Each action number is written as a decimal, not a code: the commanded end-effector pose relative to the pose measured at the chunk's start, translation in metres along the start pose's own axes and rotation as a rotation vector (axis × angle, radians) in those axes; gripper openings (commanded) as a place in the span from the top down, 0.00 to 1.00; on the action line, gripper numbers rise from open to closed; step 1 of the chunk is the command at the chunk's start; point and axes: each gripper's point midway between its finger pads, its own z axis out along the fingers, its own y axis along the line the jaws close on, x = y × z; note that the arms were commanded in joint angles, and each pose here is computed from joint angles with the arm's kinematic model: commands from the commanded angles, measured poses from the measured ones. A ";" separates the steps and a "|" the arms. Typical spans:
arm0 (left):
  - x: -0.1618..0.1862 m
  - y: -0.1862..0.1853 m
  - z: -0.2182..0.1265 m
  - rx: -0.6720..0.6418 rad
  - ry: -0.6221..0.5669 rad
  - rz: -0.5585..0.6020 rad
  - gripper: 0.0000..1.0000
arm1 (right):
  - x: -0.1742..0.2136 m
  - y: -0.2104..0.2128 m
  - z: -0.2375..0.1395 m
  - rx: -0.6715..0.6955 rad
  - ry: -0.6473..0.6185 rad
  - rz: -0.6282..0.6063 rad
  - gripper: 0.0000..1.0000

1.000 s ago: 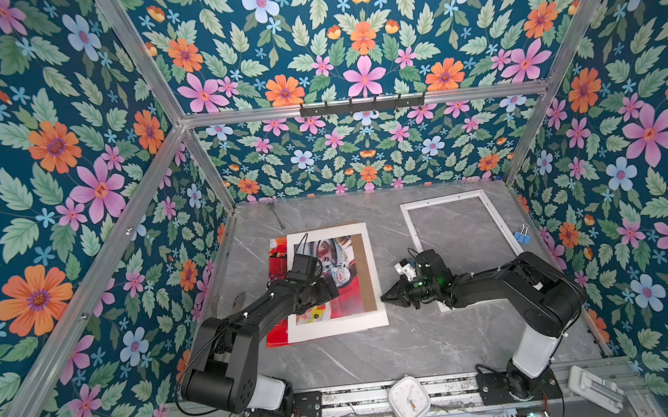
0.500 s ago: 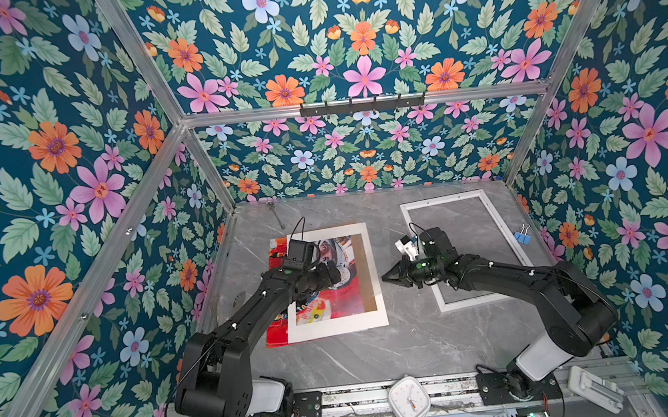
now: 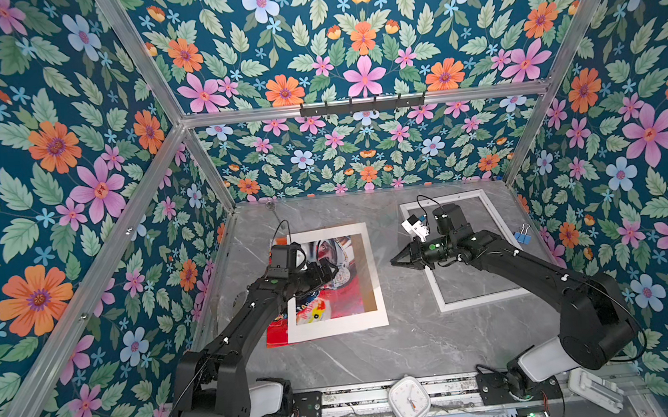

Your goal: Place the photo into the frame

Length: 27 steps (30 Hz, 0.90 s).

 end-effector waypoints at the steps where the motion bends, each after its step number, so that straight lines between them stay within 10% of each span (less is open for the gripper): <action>1: -0.002 -0.020 -0.006 0.160 0.009 -0.020 0.01 | 0.006 0.015 -0.003 -0.057 0.055 -0.043 1.00; 27: 0.056 0.029 -0.001 0.225 0.014 -0.401 0.00 | -0.029 0.060 -0.001 -0.231 0.033 -0.087 1.00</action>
